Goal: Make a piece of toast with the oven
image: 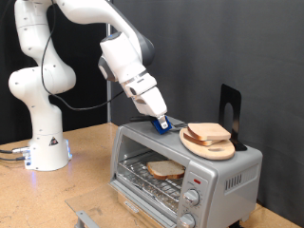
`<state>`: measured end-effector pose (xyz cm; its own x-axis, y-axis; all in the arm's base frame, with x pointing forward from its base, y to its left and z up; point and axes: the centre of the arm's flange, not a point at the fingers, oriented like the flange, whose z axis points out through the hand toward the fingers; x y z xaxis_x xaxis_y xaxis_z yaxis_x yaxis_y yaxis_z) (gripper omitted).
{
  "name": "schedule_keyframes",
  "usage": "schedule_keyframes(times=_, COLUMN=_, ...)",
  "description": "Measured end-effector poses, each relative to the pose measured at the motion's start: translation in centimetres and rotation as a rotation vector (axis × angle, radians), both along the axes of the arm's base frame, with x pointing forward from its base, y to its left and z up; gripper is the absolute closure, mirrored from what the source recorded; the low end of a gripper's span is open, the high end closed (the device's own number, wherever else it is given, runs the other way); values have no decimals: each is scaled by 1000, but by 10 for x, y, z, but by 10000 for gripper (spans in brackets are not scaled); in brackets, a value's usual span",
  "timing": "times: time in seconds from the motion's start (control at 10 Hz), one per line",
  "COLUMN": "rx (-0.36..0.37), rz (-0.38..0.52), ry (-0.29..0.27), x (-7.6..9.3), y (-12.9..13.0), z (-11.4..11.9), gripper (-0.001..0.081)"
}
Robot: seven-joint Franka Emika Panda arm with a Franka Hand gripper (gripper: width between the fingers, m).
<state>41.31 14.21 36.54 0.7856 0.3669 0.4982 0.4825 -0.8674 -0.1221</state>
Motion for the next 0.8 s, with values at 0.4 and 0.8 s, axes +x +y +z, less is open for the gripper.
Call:
schedule_keyframes(times=0.4, rx=13, rz=21, ry=-4, x=-5, y=12, z=5, gripper=11)
schedule_keyframes(times=0.8, rx=75, rz=11, ry=-6, x=-13, y=14, z=21, gripper=11)
